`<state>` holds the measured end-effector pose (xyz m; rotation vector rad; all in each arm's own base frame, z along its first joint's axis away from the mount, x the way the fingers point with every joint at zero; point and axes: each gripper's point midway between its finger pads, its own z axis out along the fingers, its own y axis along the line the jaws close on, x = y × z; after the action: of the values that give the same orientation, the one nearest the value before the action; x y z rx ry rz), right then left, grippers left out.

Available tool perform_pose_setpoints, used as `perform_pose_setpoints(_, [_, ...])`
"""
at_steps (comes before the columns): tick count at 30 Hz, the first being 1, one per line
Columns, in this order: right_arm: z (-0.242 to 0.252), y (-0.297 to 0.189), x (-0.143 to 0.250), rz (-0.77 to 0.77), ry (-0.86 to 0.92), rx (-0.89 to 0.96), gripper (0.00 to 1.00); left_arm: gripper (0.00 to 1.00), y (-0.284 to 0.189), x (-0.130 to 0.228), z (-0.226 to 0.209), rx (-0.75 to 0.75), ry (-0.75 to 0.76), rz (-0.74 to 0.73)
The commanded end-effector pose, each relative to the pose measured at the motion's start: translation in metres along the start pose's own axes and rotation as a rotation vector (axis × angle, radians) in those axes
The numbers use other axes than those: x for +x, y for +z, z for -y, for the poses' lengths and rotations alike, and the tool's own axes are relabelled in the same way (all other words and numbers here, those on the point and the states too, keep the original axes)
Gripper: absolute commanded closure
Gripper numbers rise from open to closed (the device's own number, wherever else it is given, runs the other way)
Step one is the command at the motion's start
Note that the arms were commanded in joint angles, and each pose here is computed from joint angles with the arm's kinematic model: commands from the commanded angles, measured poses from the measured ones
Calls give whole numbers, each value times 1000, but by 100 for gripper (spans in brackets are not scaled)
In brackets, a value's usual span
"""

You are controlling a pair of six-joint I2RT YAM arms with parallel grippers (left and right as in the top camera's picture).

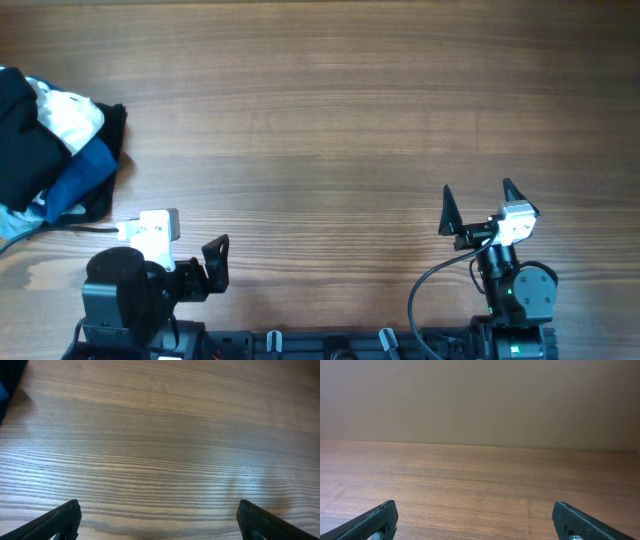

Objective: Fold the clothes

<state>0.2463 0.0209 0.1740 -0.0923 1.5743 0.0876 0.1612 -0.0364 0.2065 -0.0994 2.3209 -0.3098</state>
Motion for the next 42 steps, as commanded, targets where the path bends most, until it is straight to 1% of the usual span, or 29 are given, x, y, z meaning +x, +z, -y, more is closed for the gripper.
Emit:
perform_pose_setpoints(1, [-1, 0, 0, 2, -21, -8, 0, 0, -1, 0, 0, 2, -5, 3])
perform_pose_setpoints(17, [-1, 0, 0, 0, -21, -8, 0, 0, -1, 0, 0, 2, -5, 3])
perform_pose_setpoints(22, [-1, 0, 0, 0, -21, -8, 0, 0, -1, 5, -1, 0, -6, -6])
perform_pose_setpoints(23, [-1, 0, 0, 0, -21, -8, 0, 0, -1, 4, -1, 2, 0, 13])
perform_pose_setpoints(26, [-1, 0, 0, 0, -21, -8, 0, 0, 11, -8, -5, 4, 20, 163])
perform_pose_setpoints(31, [-1, 0, 0, 0, -21, -8, 0, 0, 58, -6, -21, 24, 19, 388])
perform_pose_setpoints(38, [-1, 0, 0, 0, -21, -8, 0, 0, 85, -25, -23, 80, 51, 630])
perform_pose_setpoints(40, [-1, 0, 0, 0, -21, -8, 0, 0, 89, -27, -23, 88, 58, 672])
perform_pose_setpoints(42, [-1, 0, 0, 0, -21, -8, 0, 0, 89, -27, -25, 78, 56, 674])
